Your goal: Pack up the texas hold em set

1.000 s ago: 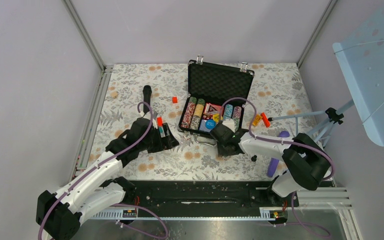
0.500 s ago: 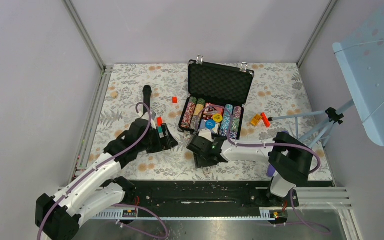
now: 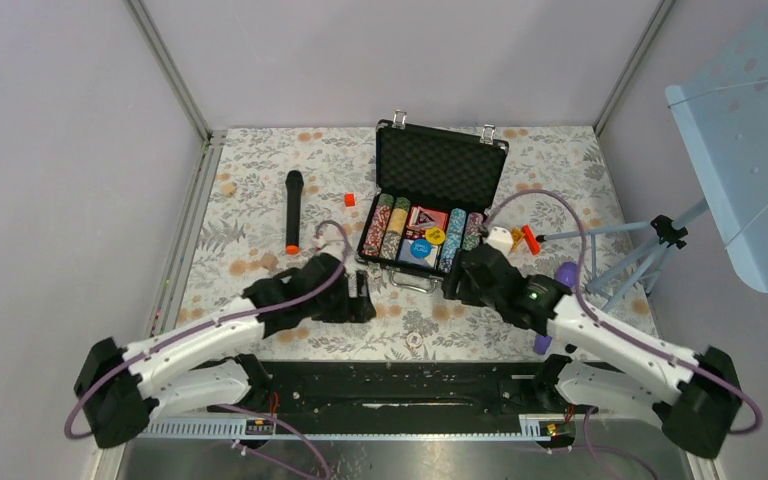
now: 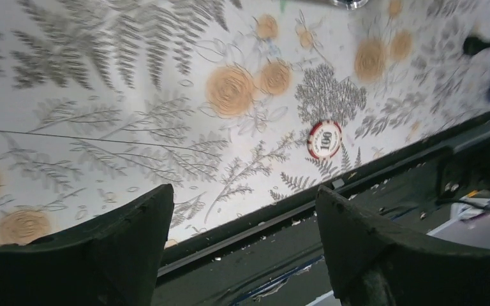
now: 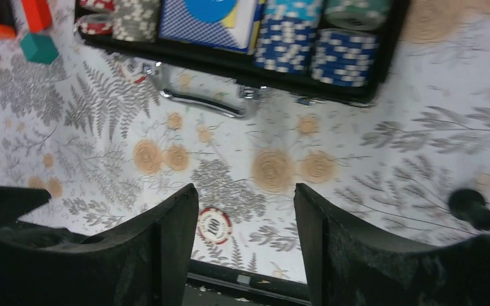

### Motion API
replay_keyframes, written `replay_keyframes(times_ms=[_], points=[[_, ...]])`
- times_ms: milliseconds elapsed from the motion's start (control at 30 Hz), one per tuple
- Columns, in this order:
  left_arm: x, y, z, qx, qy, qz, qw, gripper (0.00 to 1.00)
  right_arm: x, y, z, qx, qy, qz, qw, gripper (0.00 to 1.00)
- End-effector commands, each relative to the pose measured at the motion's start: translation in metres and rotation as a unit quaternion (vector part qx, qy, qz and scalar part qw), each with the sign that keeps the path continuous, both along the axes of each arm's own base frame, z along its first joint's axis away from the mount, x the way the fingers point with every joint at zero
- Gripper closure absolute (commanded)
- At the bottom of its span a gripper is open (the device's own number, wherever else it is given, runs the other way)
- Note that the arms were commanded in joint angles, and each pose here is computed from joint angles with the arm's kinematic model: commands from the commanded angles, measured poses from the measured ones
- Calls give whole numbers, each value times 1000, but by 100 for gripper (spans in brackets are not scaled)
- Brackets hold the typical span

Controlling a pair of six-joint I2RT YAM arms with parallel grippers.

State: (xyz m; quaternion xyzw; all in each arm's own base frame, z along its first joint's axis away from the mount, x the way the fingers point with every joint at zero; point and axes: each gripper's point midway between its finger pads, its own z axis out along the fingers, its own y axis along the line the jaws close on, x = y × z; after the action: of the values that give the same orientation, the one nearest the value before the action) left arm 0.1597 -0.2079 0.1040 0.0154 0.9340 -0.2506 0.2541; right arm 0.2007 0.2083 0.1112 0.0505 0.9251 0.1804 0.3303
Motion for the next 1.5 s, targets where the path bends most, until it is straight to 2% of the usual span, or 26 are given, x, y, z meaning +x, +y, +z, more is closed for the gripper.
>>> replay_keyframes(times_ms=[0, 200, 733, 1067, 1300, 1467], points=[[-2, -40, 6, 38, -31, -18, 999, 20, -9, -59, -6, -48, 0, -48, 998, 36], [-19, -91, -22, 129, -24, -68, 989, 20, -15, -90, -8, -31, -2, -81, 996, 35], [-34, -134, -62, 171, -4, -97, 980, 19, -22, -94, -22, -38, 19, -70, 997, 34], [-35, -140, -80, 198, -3, -105, 975, 30, -22, -93, -23, -41, 22, -65, 997, 34], [-37, -139, -86, 249, -13, -117, 961, 39, -22, -94, -25, -45, 26, -62, 997, 34], [-44, -135, -91, 263, -9, -121, 957, 45, -22, -92, -24, -43, 25, -59, 997, 34]])
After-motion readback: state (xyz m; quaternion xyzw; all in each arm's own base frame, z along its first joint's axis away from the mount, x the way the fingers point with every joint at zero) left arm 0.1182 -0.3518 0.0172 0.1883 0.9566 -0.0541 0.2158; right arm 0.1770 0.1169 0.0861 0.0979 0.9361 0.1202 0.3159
